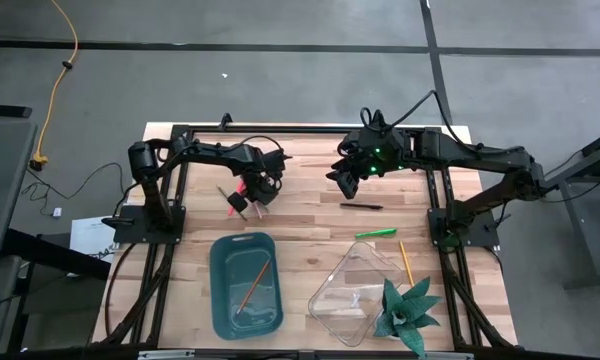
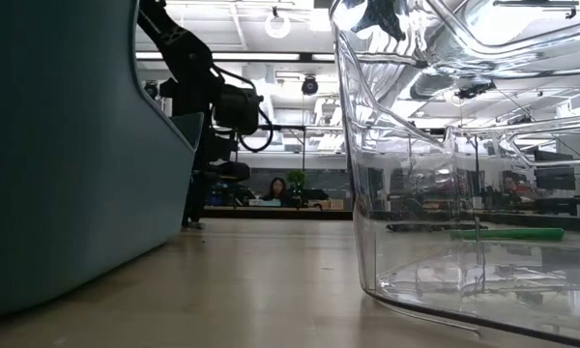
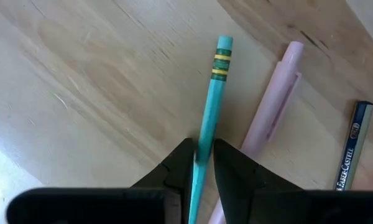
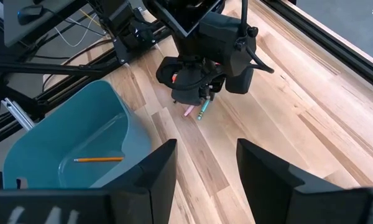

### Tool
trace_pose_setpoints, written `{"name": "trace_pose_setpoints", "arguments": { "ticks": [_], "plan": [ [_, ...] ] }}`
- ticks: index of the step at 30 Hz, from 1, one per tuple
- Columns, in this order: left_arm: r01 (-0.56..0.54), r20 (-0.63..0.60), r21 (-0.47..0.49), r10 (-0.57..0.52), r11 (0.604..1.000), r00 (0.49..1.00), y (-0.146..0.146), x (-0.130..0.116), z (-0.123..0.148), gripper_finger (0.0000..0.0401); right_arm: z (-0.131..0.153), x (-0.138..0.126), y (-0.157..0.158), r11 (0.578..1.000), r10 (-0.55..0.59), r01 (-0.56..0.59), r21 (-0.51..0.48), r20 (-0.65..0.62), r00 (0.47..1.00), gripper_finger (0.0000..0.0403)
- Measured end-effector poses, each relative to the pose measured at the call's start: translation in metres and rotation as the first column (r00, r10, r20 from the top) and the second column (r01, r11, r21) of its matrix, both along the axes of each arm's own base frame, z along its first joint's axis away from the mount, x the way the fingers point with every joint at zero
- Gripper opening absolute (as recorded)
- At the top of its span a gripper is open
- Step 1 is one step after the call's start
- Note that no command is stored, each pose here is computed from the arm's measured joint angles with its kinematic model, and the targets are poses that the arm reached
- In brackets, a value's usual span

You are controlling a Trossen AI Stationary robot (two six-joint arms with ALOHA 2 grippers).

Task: Sort pens & pencils
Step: Put the light blue pencil into the blue bin

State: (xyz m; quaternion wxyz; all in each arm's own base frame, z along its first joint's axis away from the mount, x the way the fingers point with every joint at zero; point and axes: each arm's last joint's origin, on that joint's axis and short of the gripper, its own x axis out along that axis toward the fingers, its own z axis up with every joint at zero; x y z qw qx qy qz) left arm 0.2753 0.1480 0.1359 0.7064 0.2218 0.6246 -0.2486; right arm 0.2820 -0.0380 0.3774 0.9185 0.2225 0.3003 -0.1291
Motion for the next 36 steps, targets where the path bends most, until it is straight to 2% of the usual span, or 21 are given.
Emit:
{"name": "trace_pose_setpoints", "arguments": {
  "ticks": [5, 11, 16, 22, 25, 36],
  "plan": [
    [0.000, -0.002, 0.003, 0.000, 1.000, 1.000, 0.000, 0.000, 0.000, 0.0050, 0.000, 0.000, 0.000, 1.000, 0.002, -0.002, -0.002, -0.001, 1.000, 0.0158],
    [-0.001, -0.008, 0.020, 0.001, 1.000, 1.000, 0.000, 0.000, 0.000, 0.0009, 0.000, 0.000, 0.000, 1.000, 0.002, -0.002, -0.002, -0.001, 1.000, 0.0158],
    [-0.007, -0.010, 0.021, 0.007, 1.000, 1.000, 0.000, 0.000, 0.000, 0.0019, 0.000, 0.000, 0.000, 1.000, 0.002, -0.002, -0.002, -0.001, 1.000, 0.0158],
    [-0.008, -0.017, 0.023, 0.008, 1.000, 1.000, 0.000, -0.002, 0.003, 0.0005, 0.000, 0.000, 0.000, 1.000, 0.007, -0.007, -0.008, -0.001, 1.000, 0.0158],
    [-0.013, -0.042, 0.014, 0.014, 1.000, 0.999, -0.001, -0.004, 0.005, 0.0010, 0.000, 0.000, -0.001, 1.000, 0.007, -0.007, -0.012, -0.002, 1.000, 0.0158],
    [-0.044, 0.076, 0.006, 0.043, 0.999, 0.996, -0.002, 0.007, 0.043, 0.0005, 0.000, 0.000, -0.001, 1.000, 0.013, -0.013, -0.021, -0.004, 1.000, 0.0158]
  ]
}}
